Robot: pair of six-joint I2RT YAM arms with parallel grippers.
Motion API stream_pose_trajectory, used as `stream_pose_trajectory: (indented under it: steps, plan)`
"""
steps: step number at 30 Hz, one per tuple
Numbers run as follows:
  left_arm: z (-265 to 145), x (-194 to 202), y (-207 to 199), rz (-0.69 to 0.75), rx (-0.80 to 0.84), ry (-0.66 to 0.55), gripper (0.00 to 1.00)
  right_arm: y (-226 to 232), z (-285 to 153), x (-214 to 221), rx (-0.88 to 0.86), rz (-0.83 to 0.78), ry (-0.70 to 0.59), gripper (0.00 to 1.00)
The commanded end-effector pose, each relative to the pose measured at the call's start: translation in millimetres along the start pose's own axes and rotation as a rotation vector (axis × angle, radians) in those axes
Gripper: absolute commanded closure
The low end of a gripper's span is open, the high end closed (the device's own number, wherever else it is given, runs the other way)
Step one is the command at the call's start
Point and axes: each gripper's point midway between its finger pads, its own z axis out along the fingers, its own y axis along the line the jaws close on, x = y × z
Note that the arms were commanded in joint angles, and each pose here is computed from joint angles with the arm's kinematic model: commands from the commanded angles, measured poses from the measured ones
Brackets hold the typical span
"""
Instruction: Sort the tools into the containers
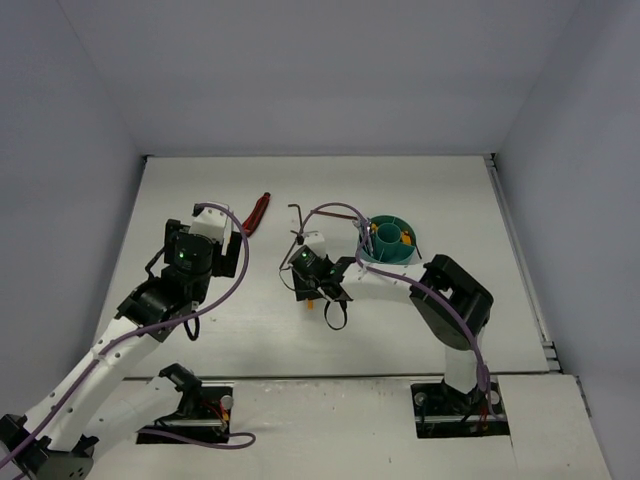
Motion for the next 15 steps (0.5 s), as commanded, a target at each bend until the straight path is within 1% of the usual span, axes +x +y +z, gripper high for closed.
stream_pose_trajectory:
  steps: [1, 4, 8, 10, 14, 15]
  plan:
    - [-5.9, -25.6, 6.5, -0.054, -0.01, -0.067, 0.14, 10.7, -0.4, -3.1, -0.02, 0.039, -0.009, 0.58]
    - [-5.5, -26.2, 6.4, -0.055, -0.01, -0.068, 0.14, 8.6, -0.9, 4.7, -0.011, 0.031, 0.001, 0.6]
    - [-5.4, -25.9, 5.4, -0.056, -0.003, -0.066, 0.14, 0.2, 3.4, 15.9, 0.015, 0.019, 0.024, 0.74]
    - [-4.7, -25.1, 4.7, -0.052, -0.002, -0.064, 0.14, 1.6, 4.2, 15.9, 0.013, 0.013, 0.026, 0.84]
    - [-4.0, -24.5, 4.3, -0.048, -0.002, -0.059, 0.14, 4.1, 4.3, 14.7, 0.004, -0.003, 0.027, 0.98]
    - [-3.9, -24.4, 4.2, -0.048, -0.002, -0.059, 0.14, 4.7, 3.8, 13.4, 0.002, -0.008, 0.024, 1.0]
